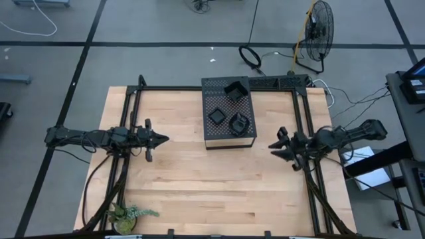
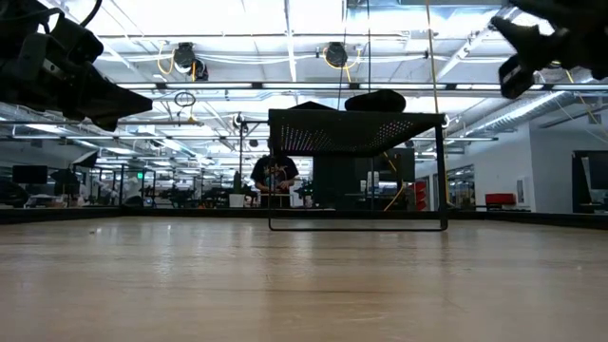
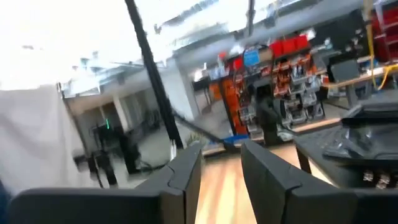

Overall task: Pick & Place Mini shaped plates
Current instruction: Return to Home Position

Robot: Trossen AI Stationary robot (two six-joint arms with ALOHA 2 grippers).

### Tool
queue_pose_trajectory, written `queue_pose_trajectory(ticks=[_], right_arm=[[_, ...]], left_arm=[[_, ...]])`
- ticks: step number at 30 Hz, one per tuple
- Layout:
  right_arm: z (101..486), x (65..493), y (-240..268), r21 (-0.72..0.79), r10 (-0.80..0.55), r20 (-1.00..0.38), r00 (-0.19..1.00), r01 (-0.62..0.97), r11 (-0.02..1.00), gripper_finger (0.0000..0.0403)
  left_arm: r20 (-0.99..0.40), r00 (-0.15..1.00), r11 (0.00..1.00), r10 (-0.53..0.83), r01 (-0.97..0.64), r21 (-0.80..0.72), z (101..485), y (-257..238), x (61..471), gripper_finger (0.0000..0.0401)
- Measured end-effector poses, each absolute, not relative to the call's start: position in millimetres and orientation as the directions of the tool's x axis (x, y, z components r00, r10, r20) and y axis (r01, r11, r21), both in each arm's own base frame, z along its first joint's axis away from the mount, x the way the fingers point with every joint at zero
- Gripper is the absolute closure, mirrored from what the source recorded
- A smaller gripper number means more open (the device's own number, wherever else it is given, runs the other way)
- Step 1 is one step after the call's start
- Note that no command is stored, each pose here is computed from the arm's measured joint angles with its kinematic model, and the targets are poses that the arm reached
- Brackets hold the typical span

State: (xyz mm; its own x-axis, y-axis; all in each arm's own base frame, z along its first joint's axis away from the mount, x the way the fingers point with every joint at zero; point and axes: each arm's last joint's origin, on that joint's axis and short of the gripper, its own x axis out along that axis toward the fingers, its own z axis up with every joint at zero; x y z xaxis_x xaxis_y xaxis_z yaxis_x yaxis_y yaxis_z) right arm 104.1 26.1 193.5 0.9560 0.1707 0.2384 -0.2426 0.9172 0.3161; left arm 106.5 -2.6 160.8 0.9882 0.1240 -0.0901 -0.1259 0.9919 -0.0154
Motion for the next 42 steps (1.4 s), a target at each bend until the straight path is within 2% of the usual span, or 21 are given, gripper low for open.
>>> queue_pose_trajectory(ticks=[2,6,11,20,34,42], right_arm=[[190.4,105.5,28.0,0.248,0.222,0.209,0.952,-0.271,0.930,0.0297],[199.0,101.3,31.3,0.091,0.356,0.298,0.886,-0.398,0.913,0.0296],[196.6,99.3,35.2,-0.043,0.496,0.270,0.826,-0.504,0.863,0.0297],[184.5,102.2,35.5,-0.042,0.487,0.148,0.861,-0.486,0.873,0.0297],[184.4,102.6,34.7,-0.026,0.460,0.149,0.875,-0.462,0.887,0.0294],[177.2,103.4,35.0,-0.008,0.462,0.077,0.883,-0.463,0.886,0.0295]], left_arm=[[-0.090,0.988,0.992,0.123,-0.125,-0.015,160.9,-2.7,106.5,0.0375],[-0.090,0.988,0.992,0.123,-0.125,-0.015,160.9,-2.7,106.5,0.0375],[-0.096,0.987,0.992,0.126,-0.128,-0.014,160.4,-2.6,106.9,0.0375],[-0.097,0.987,0.991,0.130,-0.131,-0.013,160.3,-2.5,106.8,0.0375],[-0.097,0.987,0.991,0.130,-0.132,-0.013,160.3,-2.5,106.8,0.0375],[-0.096,0.987,0.991,0.130,-0.132,-0.013,160.4,-2.5,106.8,0.0375]])
